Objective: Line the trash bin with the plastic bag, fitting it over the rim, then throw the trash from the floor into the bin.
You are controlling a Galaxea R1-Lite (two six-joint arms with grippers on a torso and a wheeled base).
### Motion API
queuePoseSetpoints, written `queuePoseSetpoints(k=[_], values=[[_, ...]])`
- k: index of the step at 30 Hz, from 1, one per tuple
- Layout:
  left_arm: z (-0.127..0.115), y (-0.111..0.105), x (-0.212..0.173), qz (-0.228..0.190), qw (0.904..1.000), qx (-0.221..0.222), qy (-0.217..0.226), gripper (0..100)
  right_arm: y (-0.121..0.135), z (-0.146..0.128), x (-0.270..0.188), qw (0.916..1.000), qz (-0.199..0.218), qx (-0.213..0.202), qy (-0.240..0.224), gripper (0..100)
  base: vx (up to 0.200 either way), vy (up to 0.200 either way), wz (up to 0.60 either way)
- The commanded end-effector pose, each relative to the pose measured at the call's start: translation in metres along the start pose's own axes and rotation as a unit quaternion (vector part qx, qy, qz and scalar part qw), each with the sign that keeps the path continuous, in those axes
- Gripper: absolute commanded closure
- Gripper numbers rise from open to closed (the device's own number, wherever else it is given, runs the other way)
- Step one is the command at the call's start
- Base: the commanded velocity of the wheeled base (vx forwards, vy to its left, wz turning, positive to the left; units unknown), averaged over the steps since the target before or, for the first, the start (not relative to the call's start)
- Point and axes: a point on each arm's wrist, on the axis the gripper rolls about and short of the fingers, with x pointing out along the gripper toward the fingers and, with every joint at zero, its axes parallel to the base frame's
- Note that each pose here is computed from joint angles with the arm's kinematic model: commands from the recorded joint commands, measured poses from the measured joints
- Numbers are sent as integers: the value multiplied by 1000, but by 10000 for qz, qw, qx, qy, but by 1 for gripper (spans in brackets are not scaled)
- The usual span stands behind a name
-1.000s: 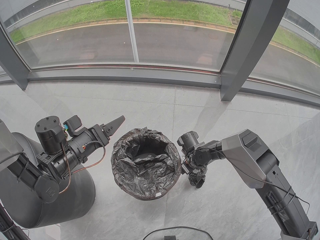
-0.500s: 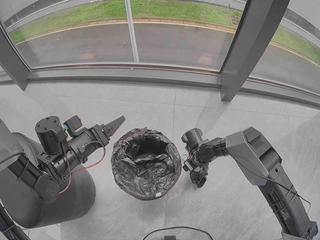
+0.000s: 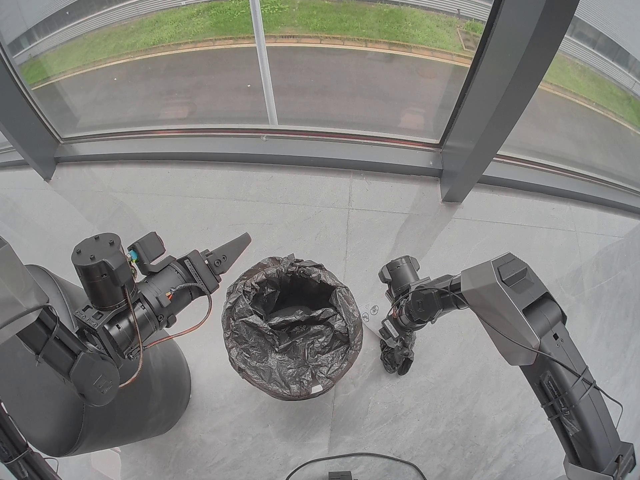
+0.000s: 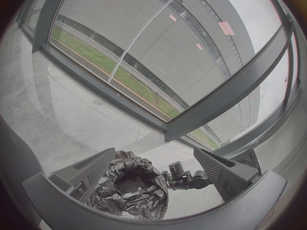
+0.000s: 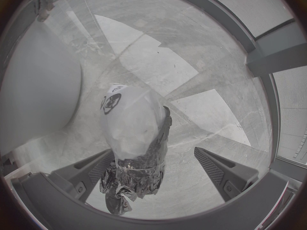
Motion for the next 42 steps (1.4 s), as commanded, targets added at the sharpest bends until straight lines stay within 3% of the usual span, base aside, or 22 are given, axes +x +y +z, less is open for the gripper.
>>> queuePoseSetpoints(k=[1, 10, 11, 28, 37, 42], values=[[-1, 1, 1, 7, 10000, -6, 16, 0, 3, -3, 4, 10000, 18, -26, 45, 0, 0, 0, 0], [-1, 1, 1, 1, 10000, -6, 20, 0, 7, -3, 7, 10000, 17, -9, -21, 0, 0, 0, 0], [-1, 1, 1, 7, 10000, -6, 16, 0, 9, -4, 7, 10000, 26, -24, -20, 100, 0, 0, 0], [-1, 1, 1, 1, 10000, -6, 20, 0, 7, 2, -1, 10000, 16, -13, -91, 100, 0, 0, 0], [0, -1, 0, -17, 10000, -2, 5, 0, -12, 29, -38, 9986, -259, -38, -457, 100, 0, 0, 0], [-1, 0, 0, -6, 10000, -13, 24, 0, -39, 51, -84, 9964, -391, -69, -748, 100, 0, 0, 0]])
